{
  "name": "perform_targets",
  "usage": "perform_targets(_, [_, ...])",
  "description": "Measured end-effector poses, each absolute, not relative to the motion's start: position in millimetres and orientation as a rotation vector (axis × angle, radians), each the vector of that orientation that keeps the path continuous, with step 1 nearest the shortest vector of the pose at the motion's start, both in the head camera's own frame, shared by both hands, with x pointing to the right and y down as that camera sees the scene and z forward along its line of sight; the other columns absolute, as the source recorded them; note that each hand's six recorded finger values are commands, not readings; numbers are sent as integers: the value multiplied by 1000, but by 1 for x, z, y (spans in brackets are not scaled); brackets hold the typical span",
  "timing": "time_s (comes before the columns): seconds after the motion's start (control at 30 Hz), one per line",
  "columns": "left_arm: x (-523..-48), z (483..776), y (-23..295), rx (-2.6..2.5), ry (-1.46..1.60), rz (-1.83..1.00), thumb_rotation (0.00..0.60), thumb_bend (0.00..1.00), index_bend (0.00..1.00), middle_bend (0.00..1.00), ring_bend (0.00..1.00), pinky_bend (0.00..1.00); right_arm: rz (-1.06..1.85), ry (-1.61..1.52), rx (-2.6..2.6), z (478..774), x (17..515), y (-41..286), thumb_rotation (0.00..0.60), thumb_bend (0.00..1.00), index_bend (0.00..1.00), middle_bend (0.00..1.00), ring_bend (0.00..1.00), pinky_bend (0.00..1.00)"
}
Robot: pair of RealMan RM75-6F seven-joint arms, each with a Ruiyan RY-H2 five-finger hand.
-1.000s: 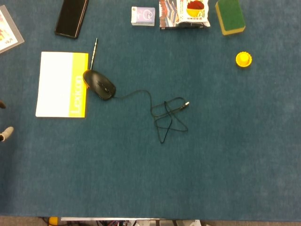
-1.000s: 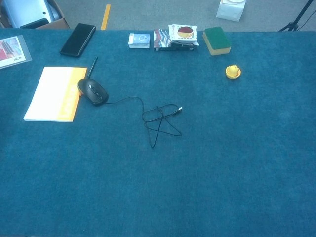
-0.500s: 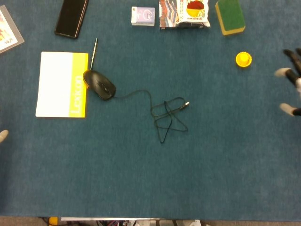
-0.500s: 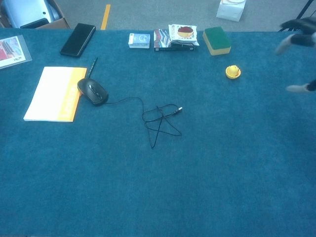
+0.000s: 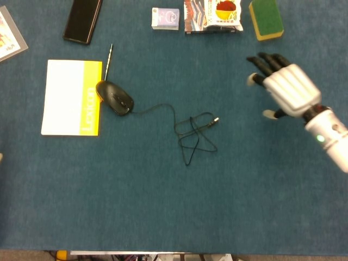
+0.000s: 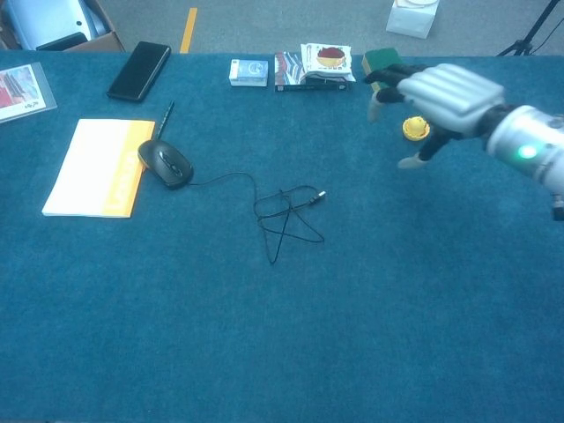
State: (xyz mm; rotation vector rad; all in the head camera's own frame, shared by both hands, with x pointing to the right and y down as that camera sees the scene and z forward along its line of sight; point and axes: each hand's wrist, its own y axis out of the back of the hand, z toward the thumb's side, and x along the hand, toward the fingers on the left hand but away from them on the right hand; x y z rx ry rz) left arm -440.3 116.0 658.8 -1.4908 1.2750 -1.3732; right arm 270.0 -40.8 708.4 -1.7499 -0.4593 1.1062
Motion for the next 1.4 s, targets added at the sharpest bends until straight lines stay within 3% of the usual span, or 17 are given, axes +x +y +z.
perform_targets(0.83, [-454,661,126,-1491,1311,-1395,600,22,431,295,331,495,1045,-241,-1869,771,194,-31,600,18,392,84,0,132])
perform_targets(1.4, [-461,660,132,-1486,1332,-1407,600,22,431,295,331,495,1052,-187,-1887,790,178,-27,600,121,407,84,0,132])
